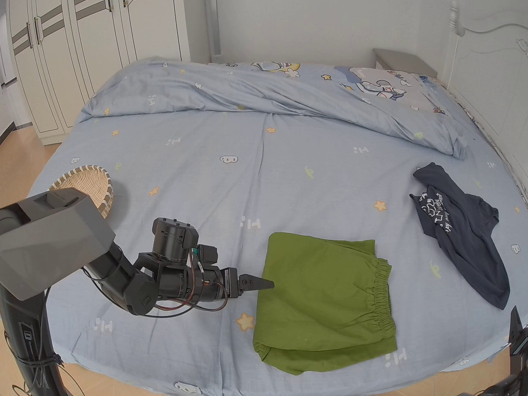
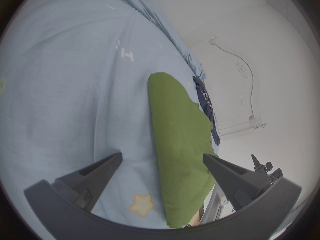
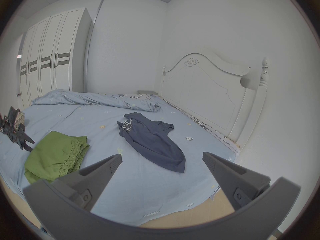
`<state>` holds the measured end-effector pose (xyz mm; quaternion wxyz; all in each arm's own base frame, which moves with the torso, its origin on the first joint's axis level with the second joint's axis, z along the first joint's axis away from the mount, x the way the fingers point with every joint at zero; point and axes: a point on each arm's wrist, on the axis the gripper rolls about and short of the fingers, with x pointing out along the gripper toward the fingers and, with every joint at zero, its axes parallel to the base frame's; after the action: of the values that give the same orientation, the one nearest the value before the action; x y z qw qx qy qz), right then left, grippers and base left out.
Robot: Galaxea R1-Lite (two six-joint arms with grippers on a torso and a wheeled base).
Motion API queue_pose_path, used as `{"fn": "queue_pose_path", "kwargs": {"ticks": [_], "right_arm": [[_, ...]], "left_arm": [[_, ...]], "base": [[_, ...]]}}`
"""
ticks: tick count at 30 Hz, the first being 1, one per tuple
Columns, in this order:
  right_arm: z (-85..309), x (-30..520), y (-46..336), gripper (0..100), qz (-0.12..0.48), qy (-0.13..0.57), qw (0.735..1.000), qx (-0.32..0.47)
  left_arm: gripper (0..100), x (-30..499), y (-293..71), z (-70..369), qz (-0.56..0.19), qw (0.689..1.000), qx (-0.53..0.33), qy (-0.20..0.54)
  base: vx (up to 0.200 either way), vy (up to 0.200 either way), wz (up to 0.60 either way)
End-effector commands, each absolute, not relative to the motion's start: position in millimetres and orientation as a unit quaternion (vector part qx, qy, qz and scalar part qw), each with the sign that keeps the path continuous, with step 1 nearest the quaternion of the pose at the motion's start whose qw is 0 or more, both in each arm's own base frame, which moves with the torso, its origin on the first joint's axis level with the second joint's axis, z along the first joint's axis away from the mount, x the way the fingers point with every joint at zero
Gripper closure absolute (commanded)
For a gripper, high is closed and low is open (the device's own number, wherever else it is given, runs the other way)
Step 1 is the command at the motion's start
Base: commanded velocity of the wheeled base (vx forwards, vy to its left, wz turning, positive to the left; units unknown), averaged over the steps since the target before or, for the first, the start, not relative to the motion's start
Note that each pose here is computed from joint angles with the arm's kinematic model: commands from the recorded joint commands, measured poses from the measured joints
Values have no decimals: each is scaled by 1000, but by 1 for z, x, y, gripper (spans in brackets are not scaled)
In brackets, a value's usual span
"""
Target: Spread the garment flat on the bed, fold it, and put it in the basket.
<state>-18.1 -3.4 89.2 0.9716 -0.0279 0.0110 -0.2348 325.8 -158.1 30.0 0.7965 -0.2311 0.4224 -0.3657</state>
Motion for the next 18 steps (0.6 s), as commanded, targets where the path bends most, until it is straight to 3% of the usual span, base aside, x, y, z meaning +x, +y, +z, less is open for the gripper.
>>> {"fn": "queue_pose_path", "kwargs": {"ticks": [1, 9, 18], "right_arm": [[84, -17, -4, 0, -234, 19, 972, -21], [84, -17, -4, 0, -236, 18, 971, -20], [84, -17, -4, 0, -239, 19, 971, -20]], "left_arm": [[0, 322, -167, 14, -360, 784, -232, 449], [0, 319, -204, 26, -374, 756, -276, 460], [0, 326, -222, 26, -386, 750, -281, 458]], "base": [[0, 0, 0], [0, 0, 0], [0, 0, 0]]}}
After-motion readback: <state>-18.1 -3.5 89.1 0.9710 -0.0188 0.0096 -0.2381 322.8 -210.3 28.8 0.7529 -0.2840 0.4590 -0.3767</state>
